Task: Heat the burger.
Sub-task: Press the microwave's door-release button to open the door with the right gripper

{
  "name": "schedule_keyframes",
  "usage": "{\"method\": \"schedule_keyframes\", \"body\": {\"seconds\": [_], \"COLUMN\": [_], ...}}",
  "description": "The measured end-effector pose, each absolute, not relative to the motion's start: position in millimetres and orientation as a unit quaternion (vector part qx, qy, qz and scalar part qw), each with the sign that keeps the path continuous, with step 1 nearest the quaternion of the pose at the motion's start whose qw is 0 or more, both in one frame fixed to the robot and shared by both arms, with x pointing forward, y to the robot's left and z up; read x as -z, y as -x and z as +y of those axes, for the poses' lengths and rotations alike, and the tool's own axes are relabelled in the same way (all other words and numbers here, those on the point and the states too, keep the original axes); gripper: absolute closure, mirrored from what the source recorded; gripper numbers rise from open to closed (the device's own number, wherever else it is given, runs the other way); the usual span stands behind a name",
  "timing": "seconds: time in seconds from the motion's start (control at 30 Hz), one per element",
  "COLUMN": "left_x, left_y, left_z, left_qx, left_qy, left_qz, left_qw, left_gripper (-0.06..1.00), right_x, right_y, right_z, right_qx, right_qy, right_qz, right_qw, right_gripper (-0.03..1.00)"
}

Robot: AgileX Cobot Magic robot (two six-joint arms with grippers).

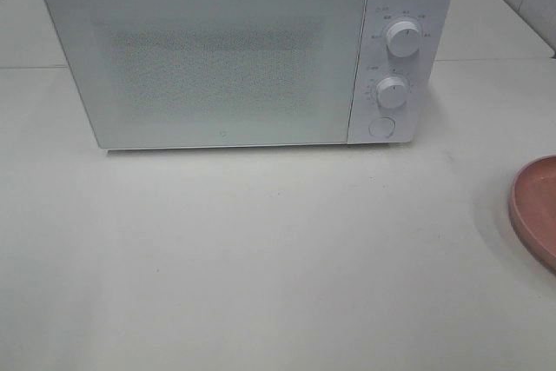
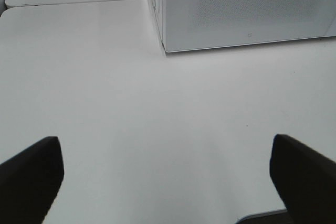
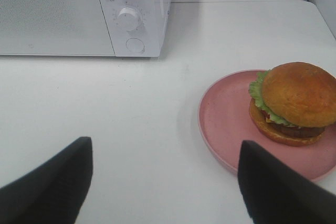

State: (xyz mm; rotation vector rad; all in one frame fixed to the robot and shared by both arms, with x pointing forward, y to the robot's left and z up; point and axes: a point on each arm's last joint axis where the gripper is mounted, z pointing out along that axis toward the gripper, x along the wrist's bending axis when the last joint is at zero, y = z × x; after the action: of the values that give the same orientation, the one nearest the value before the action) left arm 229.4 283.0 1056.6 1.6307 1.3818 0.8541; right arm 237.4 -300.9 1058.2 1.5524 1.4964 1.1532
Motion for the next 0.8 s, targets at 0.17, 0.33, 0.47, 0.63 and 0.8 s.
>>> {"method": "schedule_keyframes", "body": {"seconds": [0.17, 0.33, 0.47, 0.63, 0.8], "left_x": [-1056.6, -1056.6, -1056.6, -1056.6, -1056.6], "left_y": [-229.4, -229.4, -229.4, -229.4, -229.4], "left_z": [283.0, 283.0, 283.0, 283.0, 283.0], "left_qx": [-0.339, -0.339, -0.339, -0.339, -0.339], "left_qy": [-0.647, -0.647, -0.647, -0.647, -0.647], "left_qz": [0.548, 0.548, 0.548, 0.548, 0.548], "left_qw": [0.408, 0.408, 0.408, 0.408, 0.408], "left_gripper": [-0.05, -0.05, -0.05, -0.05, -0.05], "right_x": [-1058.2, -1058.2, -1058.2, -1058.2, -1068.0], "right_y": [-237.4, -237.4, -237.4, -237.4, -247.5], "right_z": [-300.9, -300.9, -300.9, -300.9, -299.8], "right_qx": [-0.443, -0.443, -0.443, -0.443, -0.443], "right_qy": [-0.597, -0.597, -0.597, -0.597, -0.596], "right_qz": [0.575, 0.575, 0.575, 0.575, 0.575], "right_qw": [0.341, 0.341, 0.341, 0.341, 0.344], "right_gripper": [0.23, 0.23, 0.23, 0.23, 0.23]}}
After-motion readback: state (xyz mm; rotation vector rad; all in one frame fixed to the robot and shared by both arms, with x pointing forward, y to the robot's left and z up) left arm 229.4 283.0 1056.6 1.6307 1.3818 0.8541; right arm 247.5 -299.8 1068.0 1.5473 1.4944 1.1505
